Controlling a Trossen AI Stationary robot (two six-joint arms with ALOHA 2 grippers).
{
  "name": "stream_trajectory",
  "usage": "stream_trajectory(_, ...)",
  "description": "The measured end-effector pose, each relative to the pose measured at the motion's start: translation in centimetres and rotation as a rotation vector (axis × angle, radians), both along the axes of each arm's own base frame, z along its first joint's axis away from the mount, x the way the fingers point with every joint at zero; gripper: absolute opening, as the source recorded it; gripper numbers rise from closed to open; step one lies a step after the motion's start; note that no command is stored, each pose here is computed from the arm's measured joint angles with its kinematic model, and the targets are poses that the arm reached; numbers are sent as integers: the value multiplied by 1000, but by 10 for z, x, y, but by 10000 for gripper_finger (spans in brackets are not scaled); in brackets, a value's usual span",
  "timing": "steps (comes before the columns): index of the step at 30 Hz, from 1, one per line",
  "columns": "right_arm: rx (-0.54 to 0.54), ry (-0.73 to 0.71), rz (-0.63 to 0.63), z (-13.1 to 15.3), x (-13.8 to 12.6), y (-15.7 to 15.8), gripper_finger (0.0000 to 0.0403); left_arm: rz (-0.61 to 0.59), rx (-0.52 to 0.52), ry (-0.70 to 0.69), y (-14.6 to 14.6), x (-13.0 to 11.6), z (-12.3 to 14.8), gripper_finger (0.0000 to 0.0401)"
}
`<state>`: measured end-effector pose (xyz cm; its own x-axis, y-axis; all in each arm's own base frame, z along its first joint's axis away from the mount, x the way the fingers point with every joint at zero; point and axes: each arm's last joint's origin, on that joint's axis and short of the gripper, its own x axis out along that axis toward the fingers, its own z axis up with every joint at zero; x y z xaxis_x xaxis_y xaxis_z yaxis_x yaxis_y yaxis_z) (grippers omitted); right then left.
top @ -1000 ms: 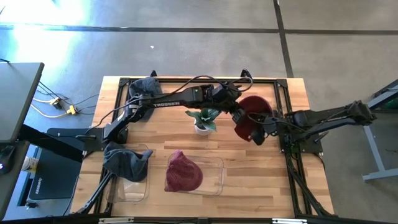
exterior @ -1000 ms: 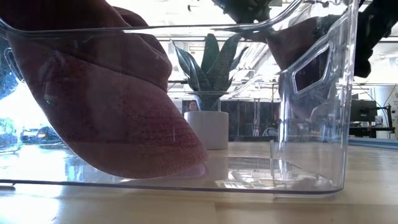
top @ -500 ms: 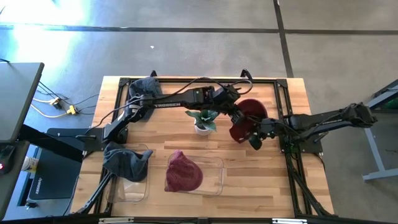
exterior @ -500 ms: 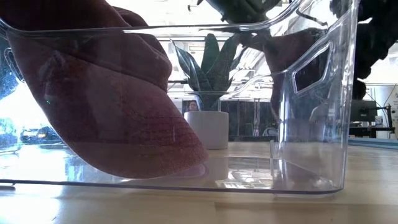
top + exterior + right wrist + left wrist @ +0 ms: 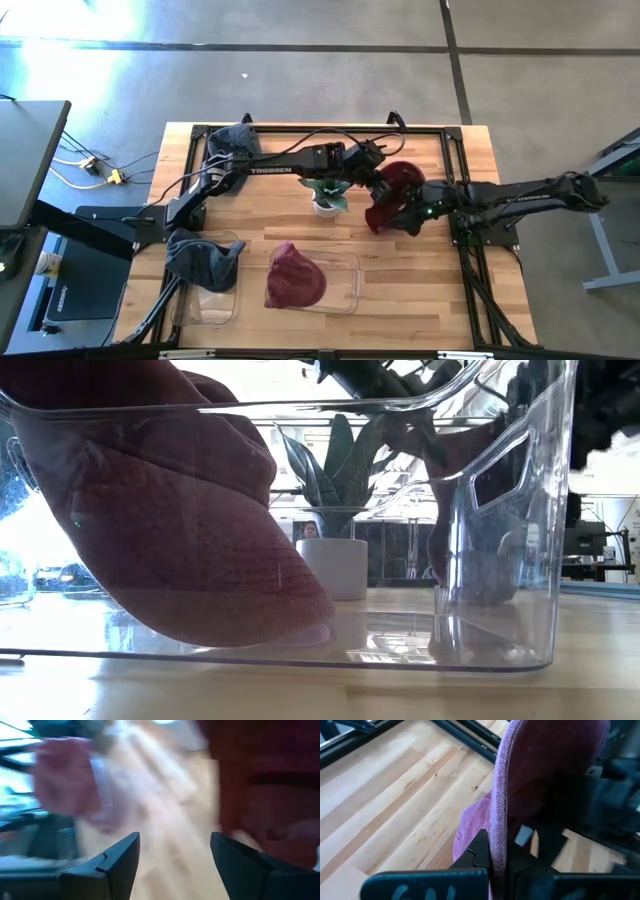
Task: Pick & Place hat
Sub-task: Put the red cap into the right transparent bin
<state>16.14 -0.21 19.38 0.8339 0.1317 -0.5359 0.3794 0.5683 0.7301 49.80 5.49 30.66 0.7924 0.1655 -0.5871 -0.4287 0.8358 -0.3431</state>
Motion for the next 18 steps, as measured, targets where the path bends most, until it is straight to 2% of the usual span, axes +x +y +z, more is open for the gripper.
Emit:
stream_trajectory(3,72,-41,64,13,3,0,235,-27,-22,-6,-1,0,1,0)
stream_trajectory(10,179,-84,105,32,6,-1,227,-108,-96,-21,-3,-6,16,0)
stream_trajectory(15,293,-128,240,49,7,2,217,-96,-85,-7,-3,-13,36,0)
stream_trajectory(18,302,-168,347,61,6,5,212,-94,-82,-18,1,-15,43,0)
